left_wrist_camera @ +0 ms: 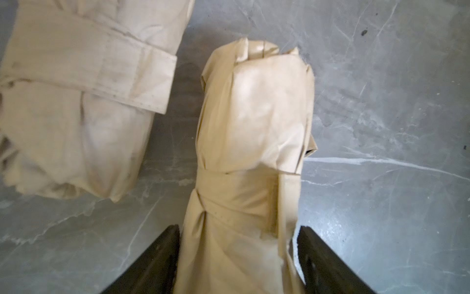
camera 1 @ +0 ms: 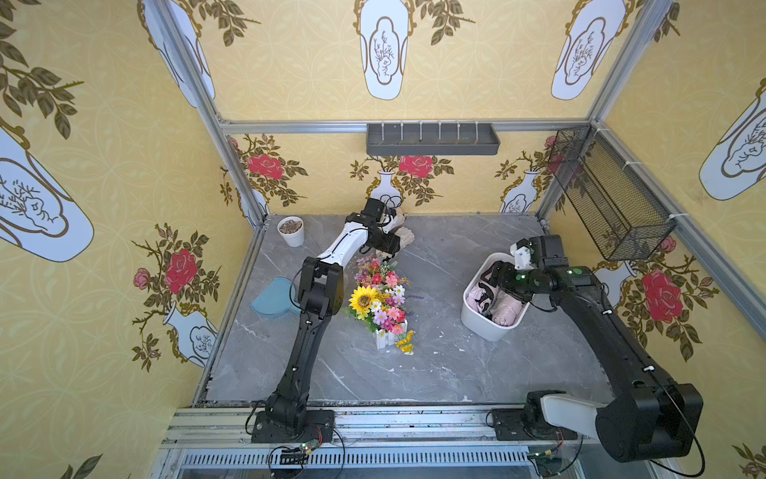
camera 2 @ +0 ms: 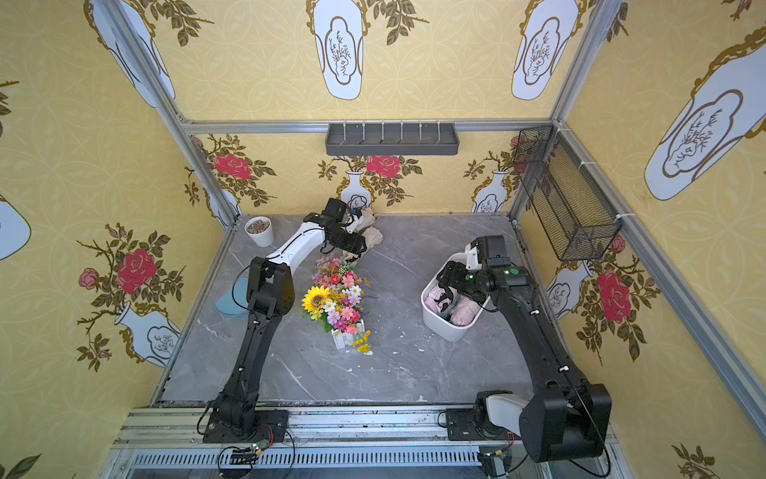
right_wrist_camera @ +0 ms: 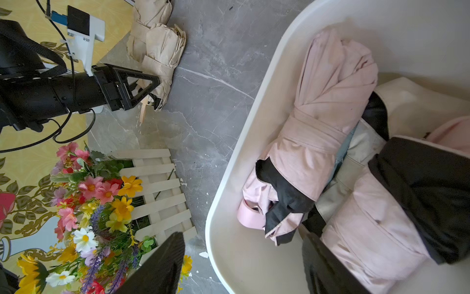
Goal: Put the umbrella into the storage box
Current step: Pick up the umbrella from the center of the board.
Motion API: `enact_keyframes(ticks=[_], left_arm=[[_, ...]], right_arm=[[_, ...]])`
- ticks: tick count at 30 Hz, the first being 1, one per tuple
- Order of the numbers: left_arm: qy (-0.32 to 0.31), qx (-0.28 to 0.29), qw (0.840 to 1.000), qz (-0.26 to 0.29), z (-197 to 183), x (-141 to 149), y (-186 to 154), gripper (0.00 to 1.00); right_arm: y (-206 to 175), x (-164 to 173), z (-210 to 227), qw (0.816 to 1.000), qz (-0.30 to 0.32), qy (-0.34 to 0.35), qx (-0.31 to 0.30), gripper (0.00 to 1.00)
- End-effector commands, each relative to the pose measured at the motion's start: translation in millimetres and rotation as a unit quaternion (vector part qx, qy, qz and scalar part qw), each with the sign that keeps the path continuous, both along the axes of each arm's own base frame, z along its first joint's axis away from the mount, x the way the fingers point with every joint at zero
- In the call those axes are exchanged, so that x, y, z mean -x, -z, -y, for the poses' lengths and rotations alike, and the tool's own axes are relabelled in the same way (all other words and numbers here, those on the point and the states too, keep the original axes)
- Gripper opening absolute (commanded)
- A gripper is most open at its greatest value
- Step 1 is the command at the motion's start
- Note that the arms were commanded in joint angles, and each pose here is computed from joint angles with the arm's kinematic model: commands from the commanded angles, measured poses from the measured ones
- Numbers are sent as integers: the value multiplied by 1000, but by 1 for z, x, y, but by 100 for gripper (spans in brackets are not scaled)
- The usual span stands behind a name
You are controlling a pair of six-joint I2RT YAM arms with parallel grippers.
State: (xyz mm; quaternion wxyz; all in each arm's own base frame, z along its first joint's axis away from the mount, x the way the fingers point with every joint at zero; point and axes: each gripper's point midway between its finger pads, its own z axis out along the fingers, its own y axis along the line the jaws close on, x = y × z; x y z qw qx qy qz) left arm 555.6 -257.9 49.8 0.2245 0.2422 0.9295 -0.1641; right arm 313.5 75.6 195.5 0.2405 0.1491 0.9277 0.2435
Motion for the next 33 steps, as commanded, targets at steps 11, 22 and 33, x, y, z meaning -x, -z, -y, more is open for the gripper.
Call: enact_keyframes(ticks=[11,22,33], left_arm=[[18,6,1000,-21,4,7,19,51],[15,69,997,33,17,-1,-51,25],[-2,149,982,115,11,2,-177,18]], right_arm=[[-6,-4,-3,1000,18,-5,-13,77],[-13,2,-4,1000,20,0,-22,76],[-23,13,-5,999,23,0,-29,76]])
